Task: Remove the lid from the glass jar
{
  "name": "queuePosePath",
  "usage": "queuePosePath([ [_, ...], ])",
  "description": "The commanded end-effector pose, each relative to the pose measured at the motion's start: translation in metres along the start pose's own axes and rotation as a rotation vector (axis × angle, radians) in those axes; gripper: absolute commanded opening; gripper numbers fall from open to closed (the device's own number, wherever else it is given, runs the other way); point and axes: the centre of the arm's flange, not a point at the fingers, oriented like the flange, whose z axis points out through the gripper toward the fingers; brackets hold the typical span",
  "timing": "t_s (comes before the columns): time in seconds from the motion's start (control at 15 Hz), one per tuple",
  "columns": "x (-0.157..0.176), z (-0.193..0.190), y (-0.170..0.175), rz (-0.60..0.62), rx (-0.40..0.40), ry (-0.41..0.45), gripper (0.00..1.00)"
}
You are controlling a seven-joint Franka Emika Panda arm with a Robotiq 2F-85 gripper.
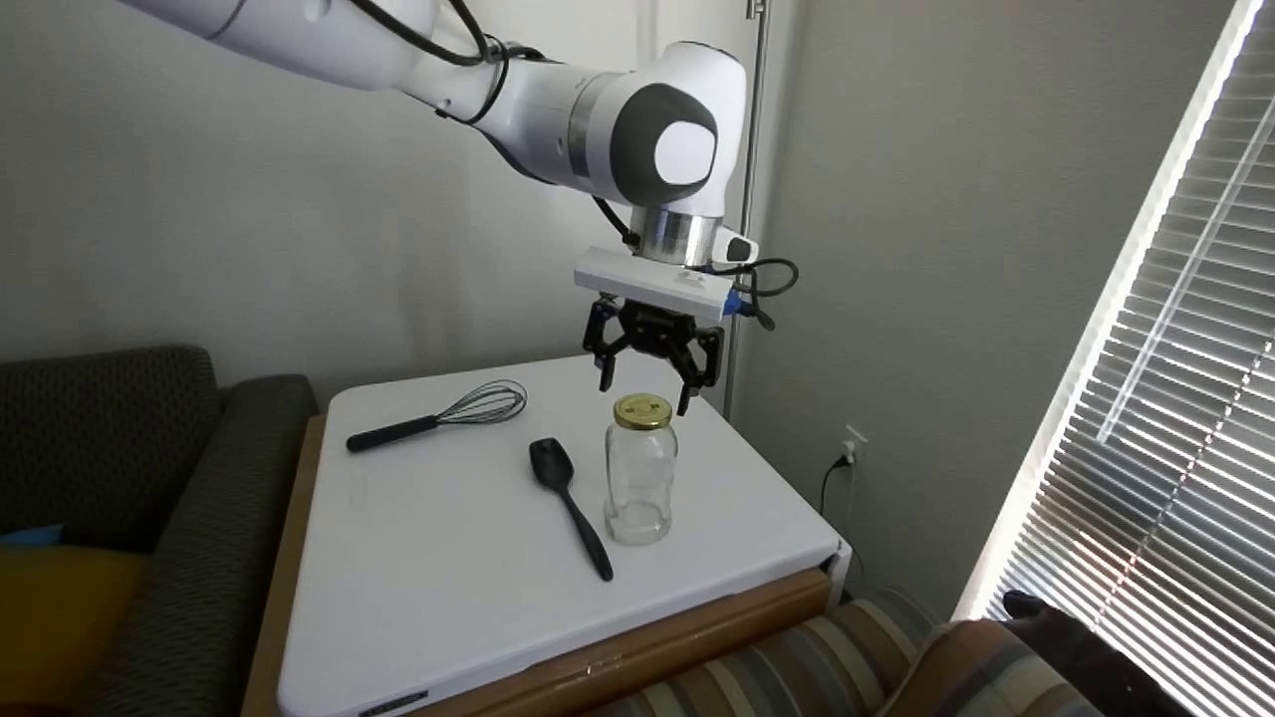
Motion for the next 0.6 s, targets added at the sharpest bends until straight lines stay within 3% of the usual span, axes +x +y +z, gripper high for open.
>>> queuePosePath([
  [0.0,0.006,0.007,0.012,0.026,-0.002,-0.021,1.0],
  [0.4,0.005,0.017,0.011,0.032,0.001,-0.031,1.0],
  [0.53,0.004,0.015,0.011,0.032,0.0,-0.029,0.89],
])
